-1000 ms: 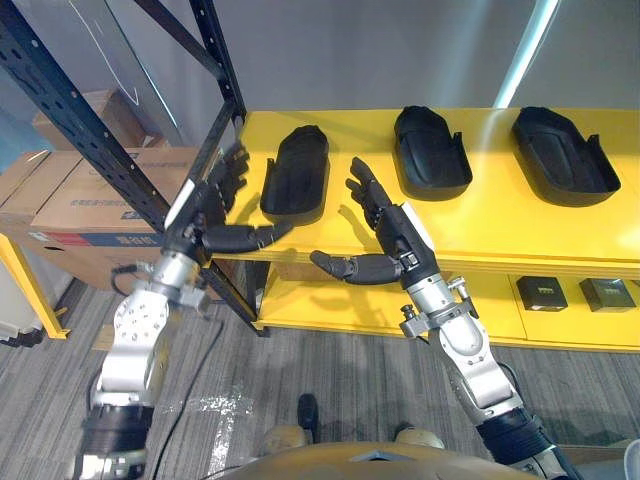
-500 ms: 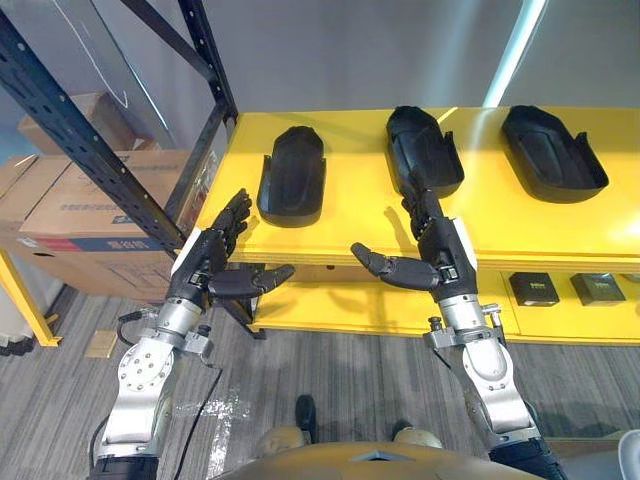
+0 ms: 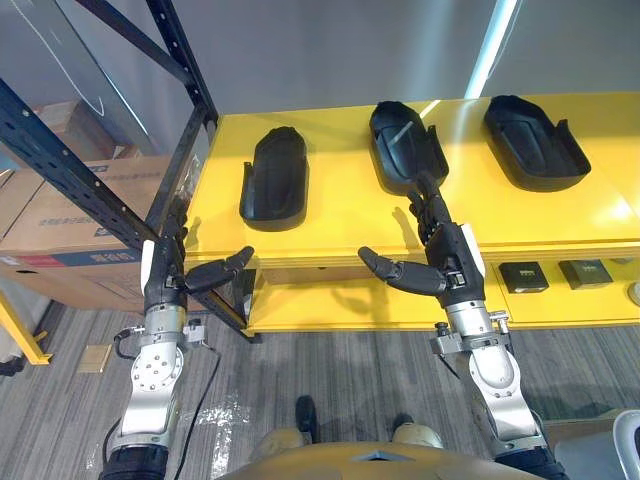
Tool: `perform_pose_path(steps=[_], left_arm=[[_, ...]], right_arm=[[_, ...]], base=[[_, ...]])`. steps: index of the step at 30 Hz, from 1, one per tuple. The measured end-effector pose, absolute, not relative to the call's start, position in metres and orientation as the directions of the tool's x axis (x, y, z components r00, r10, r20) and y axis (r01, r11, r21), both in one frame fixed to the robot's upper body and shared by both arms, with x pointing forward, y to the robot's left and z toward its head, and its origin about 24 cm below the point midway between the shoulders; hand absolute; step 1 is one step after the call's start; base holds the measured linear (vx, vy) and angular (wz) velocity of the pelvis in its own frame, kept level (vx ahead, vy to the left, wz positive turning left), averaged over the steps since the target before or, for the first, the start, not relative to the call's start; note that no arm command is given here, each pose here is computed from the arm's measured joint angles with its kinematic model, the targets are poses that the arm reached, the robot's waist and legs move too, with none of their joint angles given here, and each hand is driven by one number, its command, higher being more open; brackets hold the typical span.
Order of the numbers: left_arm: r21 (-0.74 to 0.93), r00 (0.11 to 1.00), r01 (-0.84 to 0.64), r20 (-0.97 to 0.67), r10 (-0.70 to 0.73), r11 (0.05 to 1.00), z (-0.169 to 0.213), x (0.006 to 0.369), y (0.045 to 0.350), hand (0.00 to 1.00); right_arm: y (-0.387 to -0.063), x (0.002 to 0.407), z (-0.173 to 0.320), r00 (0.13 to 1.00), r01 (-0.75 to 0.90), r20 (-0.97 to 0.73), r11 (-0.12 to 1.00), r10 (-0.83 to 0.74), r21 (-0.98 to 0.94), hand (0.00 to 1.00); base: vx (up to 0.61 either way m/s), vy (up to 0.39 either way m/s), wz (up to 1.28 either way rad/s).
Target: Walk over and take three plastic housings, then place them on the shelf
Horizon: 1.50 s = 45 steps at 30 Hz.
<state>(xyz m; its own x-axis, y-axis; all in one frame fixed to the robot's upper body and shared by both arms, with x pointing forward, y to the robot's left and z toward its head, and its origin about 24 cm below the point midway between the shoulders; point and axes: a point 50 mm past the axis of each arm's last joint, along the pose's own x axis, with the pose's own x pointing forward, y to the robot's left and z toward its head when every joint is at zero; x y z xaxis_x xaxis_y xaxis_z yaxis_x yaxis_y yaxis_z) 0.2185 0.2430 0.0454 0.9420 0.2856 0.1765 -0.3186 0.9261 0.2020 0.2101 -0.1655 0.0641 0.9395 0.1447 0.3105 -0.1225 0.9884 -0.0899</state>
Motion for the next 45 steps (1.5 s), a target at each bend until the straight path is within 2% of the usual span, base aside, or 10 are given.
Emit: perform_pose_path(steps=[25,45], left_arm=[[0.188,0.926,-0.377,0.110,0.362,0.907,0.028,0.263,0.242,1.00],[0.192,0.870,-0.471,0.266,0.416,0.861,0.077,0.309,0.264,1.00]], right_arm=[[-0.175,0.210,0.076,0.927,-0.090,0.360,0.994,0.108,-0.067,1.00],[-0.179,0.218,0.094,0.894,-0.106,0.426,0.989,0.140,-0.102,1.00]], base=[[0.00,0.008,-0.08],[0.01,0.003,-0.04]])
